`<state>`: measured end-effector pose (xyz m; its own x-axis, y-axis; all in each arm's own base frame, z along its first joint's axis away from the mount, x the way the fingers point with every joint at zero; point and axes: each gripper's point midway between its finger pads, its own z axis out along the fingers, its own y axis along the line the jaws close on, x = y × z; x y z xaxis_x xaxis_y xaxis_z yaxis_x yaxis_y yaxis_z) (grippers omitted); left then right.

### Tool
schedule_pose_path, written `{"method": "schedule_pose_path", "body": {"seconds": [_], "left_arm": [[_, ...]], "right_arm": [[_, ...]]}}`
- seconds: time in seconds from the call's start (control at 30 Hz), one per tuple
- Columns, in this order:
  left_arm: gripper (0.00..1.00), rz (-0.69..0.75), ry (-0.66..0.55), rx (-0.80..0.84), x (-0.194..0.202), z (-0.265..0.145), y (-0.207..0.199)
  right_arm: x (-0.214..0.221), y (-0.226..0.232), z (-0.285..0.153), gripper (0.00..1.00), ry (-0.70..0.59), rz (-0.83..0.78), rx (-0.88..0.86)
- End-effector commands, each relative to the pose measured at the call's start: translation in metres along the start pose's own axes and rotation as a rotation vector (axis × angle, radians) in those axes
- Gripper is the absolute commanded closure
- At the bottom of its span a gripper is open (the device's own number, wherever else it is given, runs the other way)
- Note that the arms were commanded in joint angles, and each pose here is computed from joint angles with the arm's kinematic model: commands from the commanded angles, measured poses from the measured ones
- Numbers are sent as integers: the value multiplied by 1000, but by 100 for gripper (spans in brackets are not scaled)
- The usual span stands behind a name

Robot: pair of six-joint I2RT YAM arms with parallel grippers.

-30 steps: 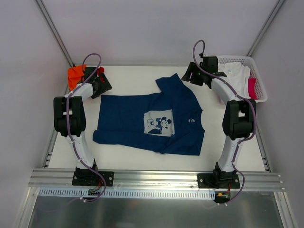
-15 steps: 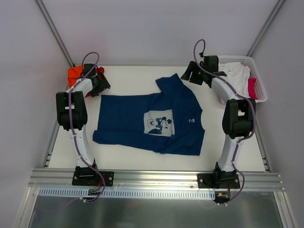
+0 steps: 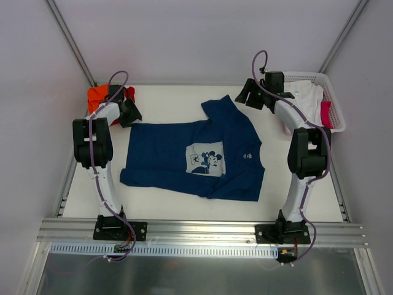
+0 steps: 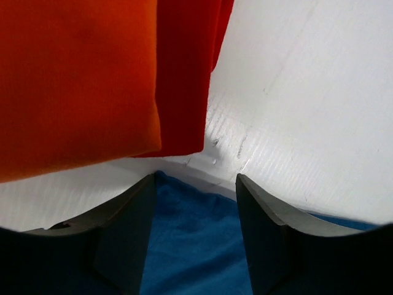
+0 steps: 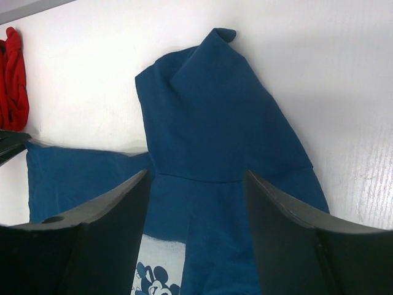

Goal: Fold and stack the t-shirts
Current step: Flatten out the tshirt

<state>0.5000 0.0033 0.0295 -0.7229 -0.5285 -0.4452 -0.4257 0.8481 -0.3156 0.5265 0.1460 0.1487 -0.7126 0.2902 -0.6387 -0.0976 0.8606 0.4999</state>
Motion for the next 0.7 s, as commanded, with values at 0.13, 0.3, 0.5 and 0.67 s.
{"method": "schedule_pose_path", "body": {"seconds": [0.13,0.3,0.5,0.67], "left_arm": [[58,-28,44,0,15,-11,6],[93,-33,53,0,18,-10,7],[100,-32,56,-4,19,-11,8],[100,-29,59,-4,21,-11,8]], "right_arm": [[-21,3,-1,35,-49,6,-35],[-30,1,11,34,-40,14,-52],[-31,-11,49,32,5,52,-87],[-44,-15,90,33,1,117,-194]]}}
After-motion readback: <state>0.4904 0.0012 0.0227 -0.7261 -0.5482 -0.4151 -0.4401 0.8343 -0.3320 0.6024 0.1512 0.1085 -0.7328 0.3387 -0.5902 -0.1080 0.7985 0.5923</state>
